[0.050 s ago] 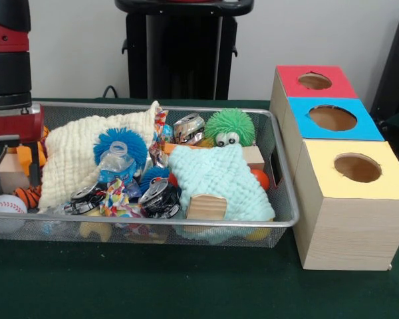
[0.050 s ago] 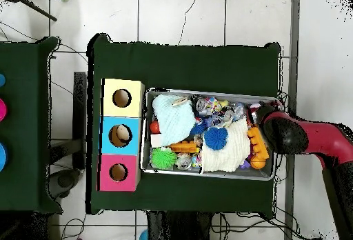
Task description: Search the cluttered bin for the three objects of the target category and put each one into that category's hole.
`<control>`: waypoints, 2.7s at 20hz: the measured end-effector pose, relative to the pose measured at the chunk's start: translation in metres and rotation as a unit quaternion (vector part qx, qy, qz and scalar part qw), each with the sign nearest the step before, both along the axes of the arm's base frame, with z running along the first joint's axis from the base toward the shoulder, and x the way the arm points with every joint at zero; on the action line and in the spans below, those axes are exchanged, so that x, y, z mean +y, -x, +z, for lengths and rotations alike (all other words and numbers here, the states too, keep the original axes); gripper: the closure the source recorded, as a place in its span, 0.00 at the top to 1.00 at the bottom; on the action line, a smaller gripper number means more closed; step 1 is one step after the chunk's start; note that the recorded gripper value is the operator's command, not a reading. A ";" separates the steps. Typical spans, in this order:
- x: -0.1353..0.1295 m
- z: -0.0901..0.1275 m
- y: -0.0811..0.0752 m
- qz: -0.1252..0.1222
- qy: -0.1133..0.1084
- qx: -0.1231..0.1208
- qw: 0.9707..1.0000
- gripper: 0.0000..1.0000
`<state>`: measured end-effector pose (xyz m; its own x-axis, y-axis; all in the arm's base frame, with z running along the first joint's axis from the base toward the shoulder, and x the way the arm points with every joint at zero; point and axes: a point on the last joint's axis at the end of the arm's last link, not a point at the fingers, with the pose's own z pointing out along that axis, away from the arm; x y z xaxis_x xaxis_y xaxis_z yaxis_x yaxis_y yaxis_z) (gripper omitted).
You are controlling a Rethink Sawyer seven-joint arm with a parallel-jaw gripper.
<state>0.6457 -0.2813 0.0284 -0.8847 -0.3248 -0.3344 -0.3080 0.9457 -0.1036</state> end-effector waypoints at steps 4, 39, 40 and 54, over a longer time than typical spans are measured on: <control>0.001 0.002 -0.002 -0.008 -0.009 0.000 1.000 1.00; 0.018 -0.015 0.025 -0.016 -0.039 0.033 0.999 1.00; 0.018 -0.015 0.024 -0.016 -0.039 0.033 0.999 1.00; 0.020 -0.017 0.025 -0.007 -0.032 0.033 0.999 1.00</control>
